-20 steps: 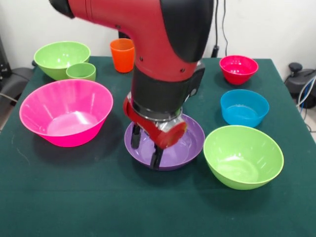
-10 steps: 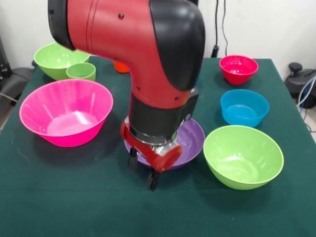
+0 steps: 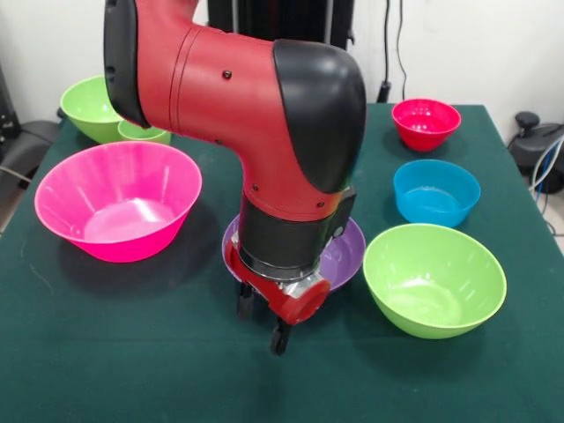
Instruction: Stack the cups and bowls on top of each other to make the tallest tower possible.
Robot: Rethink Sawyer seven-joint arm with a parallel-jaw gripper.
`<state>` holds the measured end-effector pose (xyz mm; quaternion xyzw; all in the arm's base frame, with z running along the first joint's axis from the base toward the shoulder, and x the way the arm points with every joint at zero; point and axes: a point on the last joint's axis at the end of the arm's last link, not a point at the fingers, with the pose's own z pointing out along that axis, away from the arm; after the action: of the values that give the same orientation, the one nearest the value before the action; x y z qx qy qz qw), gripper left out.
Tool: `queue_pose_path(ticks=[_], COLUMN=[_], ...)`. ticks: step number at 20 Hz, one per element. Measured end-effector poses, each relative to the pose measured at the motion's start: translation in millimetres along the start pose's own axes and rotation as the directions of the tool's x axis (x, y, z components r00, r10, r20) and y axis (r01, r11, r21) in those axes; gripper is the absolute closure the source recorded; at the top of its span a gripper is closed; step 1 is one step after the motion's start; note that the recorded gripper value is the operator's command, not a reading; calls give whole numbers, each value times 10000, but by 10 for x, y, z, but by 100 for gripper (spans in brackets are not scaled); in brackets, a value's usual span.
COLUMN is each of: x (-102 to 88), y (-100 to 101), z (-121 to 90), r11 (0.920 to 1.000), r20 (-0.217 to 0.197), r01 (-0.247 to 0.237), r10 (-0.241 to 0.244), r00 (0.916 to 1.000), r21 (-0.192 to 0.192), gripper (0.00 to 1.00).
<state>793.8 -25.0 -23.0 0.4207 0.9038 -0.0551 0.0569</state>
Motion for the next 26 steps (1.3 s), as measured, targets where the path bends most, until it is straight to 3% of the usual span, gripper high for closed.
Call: queue_pose_path(ticks=[6,13,15,21,26], x=[97,166,131,24,-3], y=[118,170,208,261,246], z=[-130,-394,-552,-693,-671], r11=[9999,9978,9966,9971,9970], r20=[-57,-540,-676,-511,-489], r01=[112,294,324,262,127], r10=[-112,-262,-273,-226,-90], r00=[9999,9982,9973,9984,9988], r21=[44,599,757,712,760], gripper=[0,0,0,0,0])
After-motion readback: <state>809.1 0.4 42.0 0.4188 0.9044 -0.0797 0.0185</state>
